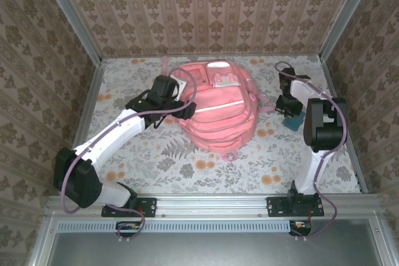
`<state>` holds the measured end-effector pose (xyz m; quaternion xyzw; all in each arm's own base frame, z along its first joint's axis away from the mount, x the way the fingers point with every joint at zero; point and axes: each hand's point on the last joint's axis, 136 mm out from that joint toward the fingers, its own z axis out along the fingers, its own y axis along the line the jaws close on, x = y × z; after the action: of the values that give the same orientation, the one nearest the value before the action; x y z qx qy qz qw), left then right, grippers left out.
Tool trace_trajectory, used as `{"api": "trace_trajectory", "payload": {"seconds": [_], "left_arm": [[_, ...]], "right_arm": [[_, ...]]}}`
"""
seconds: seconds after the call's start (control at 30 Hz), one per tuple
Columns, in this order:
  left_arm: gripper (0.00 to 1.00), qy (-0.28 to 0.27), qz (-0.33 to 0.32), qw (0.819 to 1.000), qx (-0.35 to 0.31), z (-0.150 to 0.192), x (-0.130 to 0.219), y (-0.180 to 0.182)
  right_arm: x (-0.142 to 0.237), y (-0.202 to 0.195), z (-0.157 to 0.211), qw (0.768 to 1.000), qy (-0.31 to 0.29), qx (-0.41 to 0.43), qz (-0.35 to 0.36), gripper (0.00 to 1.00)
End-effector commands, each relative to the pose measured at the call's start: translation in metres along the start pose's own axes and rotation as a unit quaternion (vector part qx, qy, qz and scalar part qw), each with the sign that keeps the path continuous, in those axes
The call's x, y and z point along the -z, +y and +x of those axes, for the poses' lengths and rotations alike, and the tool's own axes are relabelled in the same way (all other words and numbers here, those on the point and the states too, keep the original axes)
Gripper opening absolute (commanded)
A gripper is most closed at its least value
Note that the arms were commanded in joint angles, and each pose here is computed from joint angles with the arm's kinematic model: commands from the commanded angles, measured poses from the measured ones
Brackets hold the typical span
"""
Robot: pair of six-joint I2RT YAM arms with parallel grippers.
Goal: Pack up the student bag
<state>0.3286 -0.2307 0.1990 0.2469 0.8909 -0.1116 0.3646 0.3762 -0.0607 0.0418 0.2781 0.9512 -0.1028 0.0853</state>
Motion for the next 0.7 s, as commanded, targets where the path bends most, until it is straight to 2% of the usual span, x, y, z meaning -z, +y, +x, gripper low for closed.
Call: {"api": "trace_trajectory", "payload": {"seconds": [0.0, 0.17, 0.43, 0.67], "left_arm": [[0.92, 0.006, 0.03, 0.997, -0.067, -0.01, -0.003, -0.026], [0.89, 0.016, 0.085, 0.984, -0.157, -0.018, -0.018, -0.068], [0.87, 0.033, 0.196, 0.947, -0.254, -0.017, -0.024, -0.13], [0.77, 0.073, 0.186, 0.934, -0.296, -0.003, -0.043, -0.143]], "right_arm": [[0.028, 0.005, 0.005, 0.997, -0.015, -0.037, -0.067, 0.06], [0.054, 0.006, 0.02, 0.989, -0.023, -0.061, -0.131, 0.05], [0.075, 0.013, 0.05, 0.977, -0.006, -0.068, -0.202, 0.06], [0.096, 0.017, 0.059, 0.967, -0.008, -0.074, -0.244, 0.06]]}}
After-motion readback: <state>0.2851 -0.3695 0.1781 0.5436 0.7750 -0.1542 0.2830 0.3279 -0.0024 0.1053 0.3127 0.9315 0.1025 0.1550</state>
